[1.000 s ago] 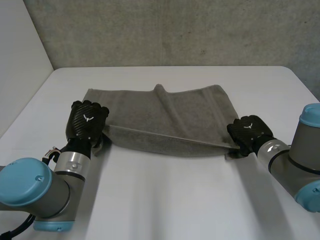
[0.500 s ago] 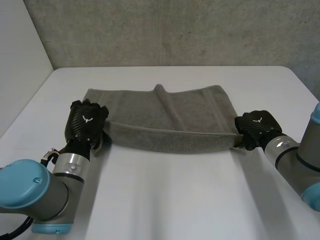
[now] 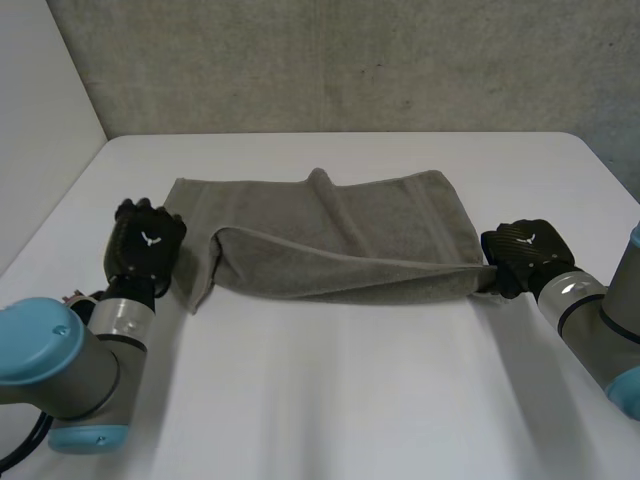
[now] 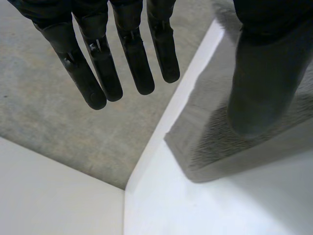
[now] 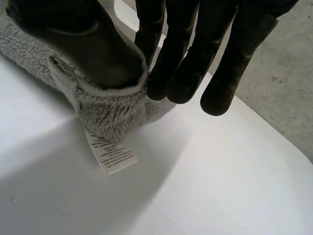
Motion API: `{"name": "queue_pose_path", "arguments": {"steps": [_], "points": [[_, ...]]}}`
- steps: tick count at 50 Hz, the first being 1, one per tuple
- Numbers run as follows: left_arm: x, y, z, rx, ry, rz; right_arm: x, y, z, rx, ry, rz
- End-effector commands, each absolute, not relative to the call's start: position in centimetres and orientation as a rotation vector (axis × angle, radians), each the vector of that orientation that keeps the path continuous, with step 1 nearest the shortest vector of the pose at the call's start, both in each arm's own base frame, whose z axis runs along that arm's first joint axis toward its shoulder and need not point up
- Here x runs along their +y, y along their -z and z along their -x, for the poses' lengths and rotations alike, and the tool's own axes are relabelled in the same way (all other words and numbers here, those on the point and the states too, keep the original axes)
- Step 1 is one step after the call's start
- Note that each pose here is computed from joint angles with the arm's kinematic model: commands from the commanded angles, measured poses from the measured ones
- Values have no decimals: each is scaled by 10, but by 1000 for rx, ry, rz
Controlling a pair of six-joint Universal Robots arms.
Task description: Fold the towel.
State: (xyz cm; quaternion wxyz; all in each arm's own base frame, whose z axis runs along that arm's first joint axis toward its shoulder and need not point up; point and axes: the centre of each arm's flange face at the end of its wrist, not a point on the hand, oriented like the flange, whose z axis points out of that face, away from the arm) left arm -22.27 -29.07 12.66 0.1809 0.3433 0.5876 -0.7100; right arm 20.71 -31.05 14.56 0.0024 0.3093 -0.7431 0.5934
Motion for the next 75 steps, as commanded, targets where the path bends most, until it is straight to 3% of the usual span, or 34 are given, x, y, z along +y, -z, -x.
{"name": "queue_pose_path", "arguments": {"steps": [1, 14, 27, 41, 59, 75], "points": [[-292, -137, 217, 1698, 2067, -889, -309, -144, -207, -2337, -1855, -974], [-269, -143, 240, 2008, 2228, -799, -305, -141, -210, -2351, -1846, -991], [-306, -128, 252, 2378, 2082, -567, -304, -138, -210, -2361, -1838, -996], [-317, -113, 257, 2425, 2008, -579, -303, -132, -210, -2379, -1816, -1003], [-336, -100, 284, 2398, 2058, -630, -304, -128, -210, -2389, -1801, -1009], [-325, -103, 293, 2422, 2043, -649, -304, -123, -210, -2375, -1775, -1039]]}}
